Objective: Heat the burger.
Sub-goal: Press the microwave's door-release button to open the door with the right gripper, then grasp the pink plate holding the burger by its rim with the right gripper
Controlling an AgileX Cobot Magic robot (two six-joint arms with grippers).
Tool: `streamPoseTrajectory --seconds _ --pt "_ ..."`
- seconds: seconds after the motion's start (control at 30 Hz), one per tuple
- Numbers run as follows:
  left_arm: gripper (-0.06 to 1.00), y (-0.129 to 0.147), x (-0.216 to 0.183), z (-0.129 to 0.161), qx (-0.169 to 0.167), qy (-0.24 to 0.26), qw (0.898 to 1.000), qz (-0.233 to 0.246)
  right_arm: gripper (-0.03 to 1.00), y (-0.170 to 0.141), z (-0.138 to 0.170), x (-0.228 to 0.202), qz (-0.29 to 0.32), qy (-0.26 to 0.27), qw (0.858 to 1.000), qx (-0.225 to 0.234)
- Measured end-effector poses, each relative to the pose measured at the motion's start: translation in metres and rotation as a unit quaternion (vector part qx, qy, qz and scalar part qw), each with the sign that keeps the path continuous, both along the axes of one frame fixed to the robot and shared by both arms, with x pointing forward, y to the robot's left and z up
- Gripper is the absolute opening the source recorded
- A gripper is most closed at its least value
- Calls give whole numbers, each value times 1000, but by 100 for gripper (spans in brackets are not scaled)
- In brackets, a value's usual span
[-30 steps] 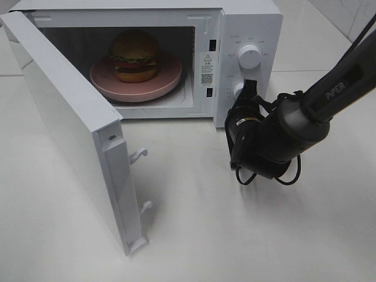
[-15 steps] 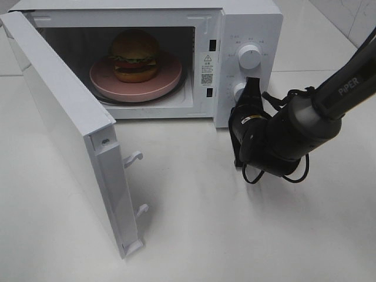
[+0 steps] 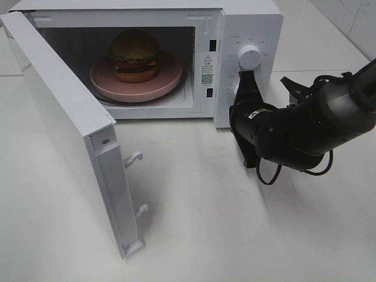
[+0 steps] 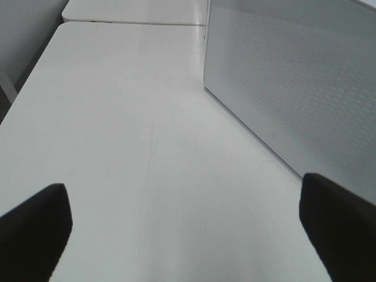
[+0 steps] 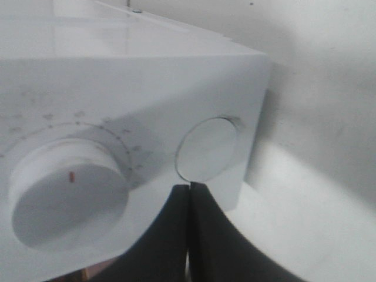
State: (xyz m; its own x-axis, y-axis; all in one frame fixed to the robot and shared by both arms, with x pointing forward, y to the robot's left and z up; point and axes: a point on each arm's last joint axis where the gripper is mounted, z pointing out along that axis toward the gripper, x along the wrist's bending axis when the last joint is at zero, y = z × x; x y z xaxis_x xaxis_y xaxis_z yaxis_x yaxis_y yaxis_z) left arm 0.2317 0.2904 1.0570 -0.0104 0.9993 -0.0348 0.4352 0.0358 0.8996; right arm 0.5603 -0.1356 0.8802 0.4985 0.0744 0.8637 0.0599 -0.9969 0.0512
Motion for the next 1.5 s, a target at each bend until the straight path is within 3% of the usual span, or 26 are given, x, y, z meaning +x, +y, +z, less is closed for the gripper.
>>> streamPoseTrajectory --seconds 0.4,0.57,0.63,0.67,0.7,0.73,0.8,0.83,0.87,0.9,0.93,1.0,1.03,1.07,1.1,1.13,1.17,1.2,1.23,1.27,1.3,1.33,1.37,1.4,1.47,1.5 --pt "97 0 0 0 0 0 1000 0 2 -8 13 -27 123 56 985 -112" --pt "97 0 0 0 0 0 1000 0 2 -11 27 -31 223 67 955 -185" --pt "97 0 0 0 0 0 1000 0 2 -13 36 -35 293 70 926 -226" --pt "97 0 0 0 0 0 1000 0 2 -13 36 -35 293 70 926 -226" --pt "97 0 0 0 0 0 1000 0 2 -15 44 -39 337 69 905 -250" --pt "97 0 0 0 0 0 1000 0 2 -15 44 -39 337 69 905 -250" --pt "97 0 0 0 0 0 1000 0 2 -16 53 -47 407 75 865 -285" --pt "97 0 0 0 0 0 1000 0 2 -16 53 -47 407 75 865 -285" --pt "97 0 0 0 0 0 1000 0 2 -18 57 -52 452 87 833 -306" --pt "97 0 0 0 0 0 1000 0 2 -19 60 -56 473 93 817 -316" --pt "97 0 0 0 0 0 1000 0 2 -19 60 -56 473 93 817 -316" --pt "97 0 0 0 0 0 1000 0 2 -20 73 -65 538 107 757 -355" --pt "97 0 0 0 0 0 1000 0 2 -20 73 -65 538 107 757 -355" --pt "97 0 0 0 0 0 1000 0 2 -21 76 -67 555 111 739 -365" --pt "97 0 0 0 0 0 1000 0 2 -22 81 -70 585 117 705 -384" --pt "97 0 0 0 0 0 1000 0 2 -22 81 -70 585 117 705 -384" --pt "97 0 0 0 0 0 1000 0 2 -23 83 -73 599 121 689 -389" --pt "97 0 0 0 0 0 1000 0 2 -24 87 -77 631 126 651 -403" --pt "97 0 0 0 0 0 1000 0 2 -24 87 -77 631 126 651 -403" --pt "97 0 0 0 0 0 1000 0 2 -25 90 -80 659 126 615 -414" --pt "97 0 0 0 0 0 1000 0 2 -25 90 -80 659 126 615 -414" --pt "97 0 0 0 0 0 1000 0 2 -25 92 -82 674 125 596 -419" --pt "97 0 0 0 0 0 1000 0 2 -25 95 -84 700 121 558 -429" --pt "97 0 0 0 0 0 1000 0 2 -25 95 -84 700 121 558 -429" --pt "97 0 0 0 0 0 1000 0 2 -25 97 -85 714 119 537 -433" --pt "97 0 0 0 0 0 1000 0 3 -26 101 -87 743 104 486 -448"
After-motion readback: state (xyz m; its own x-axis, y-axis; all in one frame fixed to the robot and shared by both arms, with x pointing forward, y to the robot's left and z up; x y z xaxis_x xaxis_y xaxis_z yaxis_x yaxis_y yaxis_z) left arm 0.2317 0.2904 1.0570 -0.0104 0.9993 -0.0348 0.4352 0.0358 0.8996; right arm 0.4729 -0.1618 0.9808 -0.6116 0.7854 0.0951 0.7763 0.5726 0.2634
